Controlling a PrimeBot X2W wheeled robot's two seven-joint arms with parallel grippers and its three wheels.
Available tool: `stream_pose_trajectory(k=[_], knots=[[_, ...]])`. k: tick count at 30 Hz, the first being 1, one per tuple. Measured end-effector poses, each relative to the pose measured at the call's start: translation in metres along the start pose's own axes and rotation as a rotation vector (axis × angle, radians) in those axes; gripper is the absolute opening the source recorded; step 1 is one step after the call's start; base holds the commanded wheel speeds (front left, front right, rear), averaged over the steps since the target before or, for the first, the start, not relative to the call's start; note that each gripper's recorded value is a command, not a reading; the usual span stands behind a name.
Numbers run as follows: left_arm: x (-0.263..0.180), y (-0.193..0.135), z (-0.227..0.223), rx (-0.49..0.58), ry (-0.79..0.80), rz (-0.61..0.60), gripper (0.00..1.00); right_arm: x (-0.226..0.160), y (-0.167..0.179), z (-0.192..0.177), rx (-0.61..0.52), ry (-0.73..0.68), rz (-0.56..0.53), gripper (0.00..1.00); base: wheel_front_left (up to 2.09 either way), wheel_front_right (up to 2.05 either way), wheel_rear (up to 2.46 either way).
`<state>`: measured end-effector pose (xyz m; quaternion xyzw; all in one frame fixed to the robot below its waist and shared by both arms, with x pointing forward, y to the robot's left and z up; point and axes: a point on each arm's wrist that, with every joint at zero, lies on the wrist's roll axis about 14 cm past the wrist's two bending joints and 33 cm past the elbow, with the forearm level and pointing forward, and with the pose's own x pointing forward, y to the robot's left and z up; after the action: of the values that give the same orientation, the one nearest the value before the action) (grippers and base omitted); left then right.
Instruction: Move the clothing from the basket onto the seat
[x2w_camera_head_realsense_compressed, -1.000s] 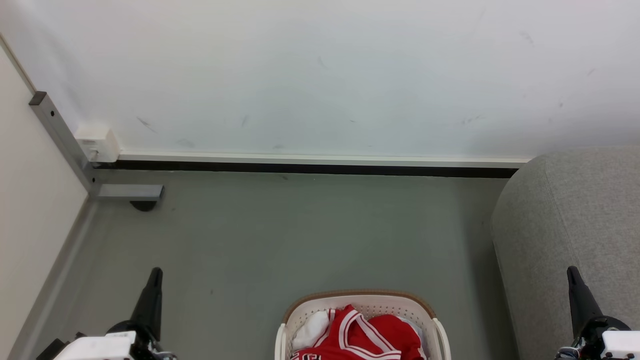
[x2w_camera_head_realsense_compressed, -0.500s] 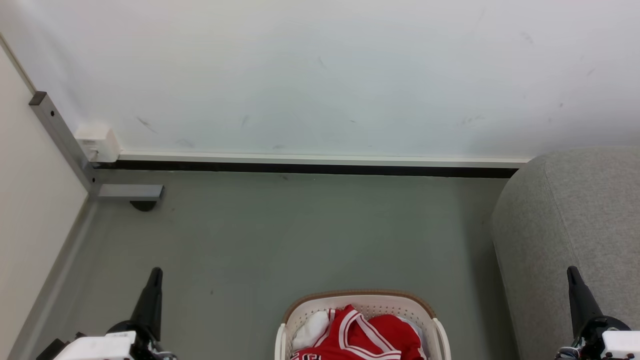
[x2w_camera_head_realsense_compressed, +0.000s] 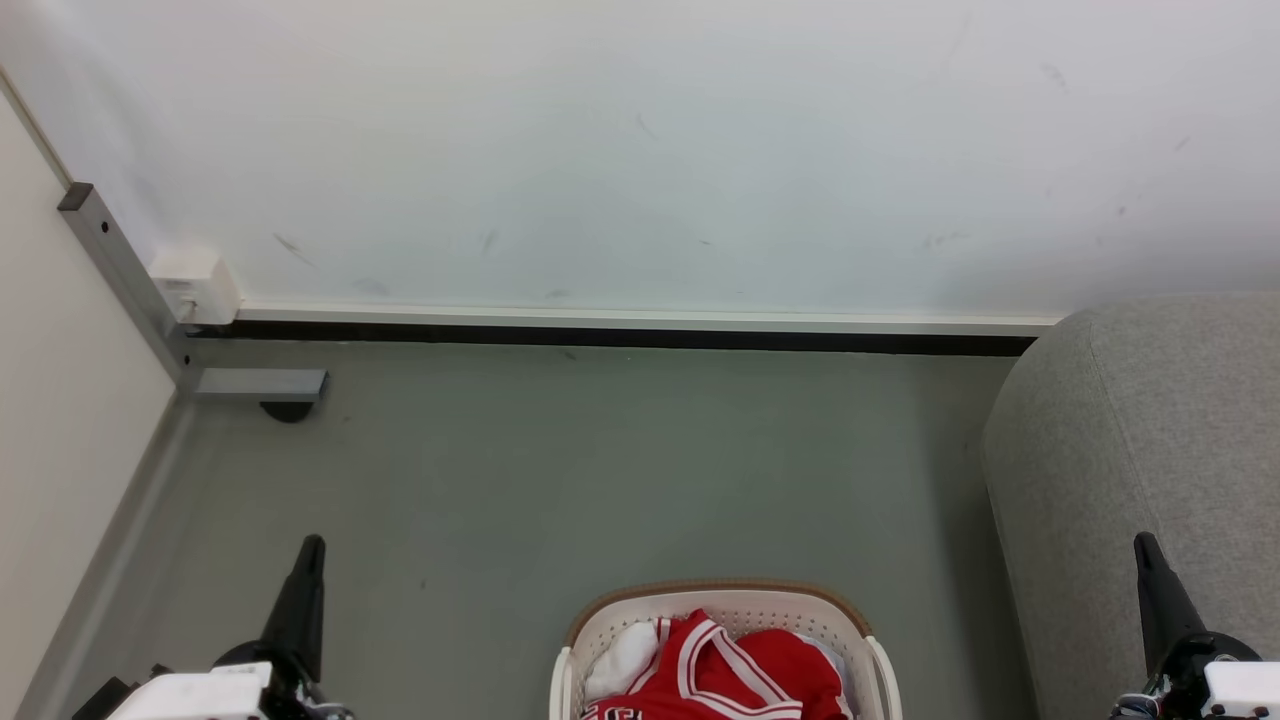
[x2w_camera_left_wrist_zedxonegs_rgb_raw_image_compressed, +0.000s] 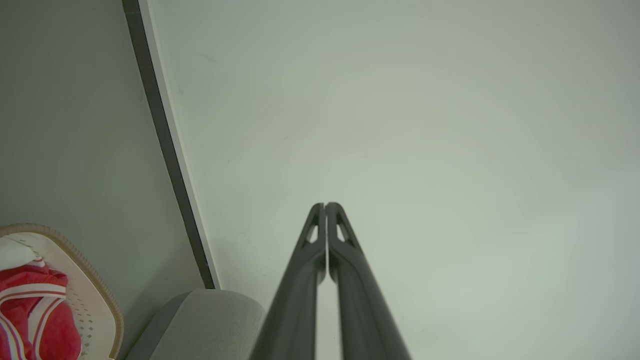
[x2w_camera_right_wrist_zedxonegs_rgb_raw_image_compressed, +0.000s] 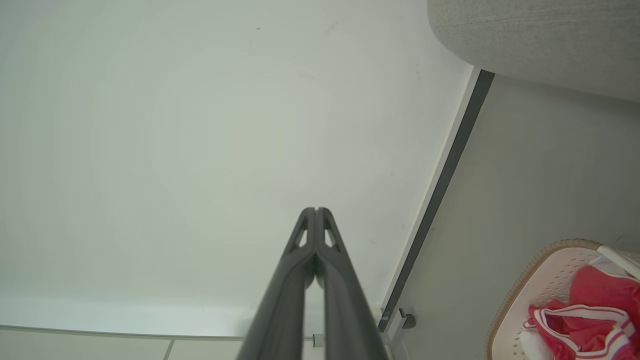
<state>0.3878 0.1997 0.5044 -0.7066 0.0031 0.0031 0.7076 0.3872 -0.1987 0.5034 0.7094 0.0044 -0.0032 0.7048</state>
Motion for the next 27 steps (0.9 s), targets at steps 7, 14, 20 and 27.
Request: stream_pose_trajectory(k=[7,14,20,27], knots=[[0.0,-0.0001,0.0,0.0,0.0,0.0,0.0,0.0,0.0,0.0,0.0,0.0,0.0,0.0,0.0,0.0,0.0],[0.0,-0.0001,0.0,0.0,0.0,0.0,0.0,0.0,0.0,0.0,0.0,0.0,0.0,0.0,0.0,0.0,0.0],[0.0,-0.0001,0.0,0.0,0.0,0.0,0.0,0.0,0.0,0.0,0.0,0.0,0.0,0.0,0.0,0.0,0.0],[0.0,-0.0001,0.0,0.0,0.0,0.0,0.0,0.0,0.0,0.0,0.0,0.0,0.0,0.0,0.0,0.0,0.0]])
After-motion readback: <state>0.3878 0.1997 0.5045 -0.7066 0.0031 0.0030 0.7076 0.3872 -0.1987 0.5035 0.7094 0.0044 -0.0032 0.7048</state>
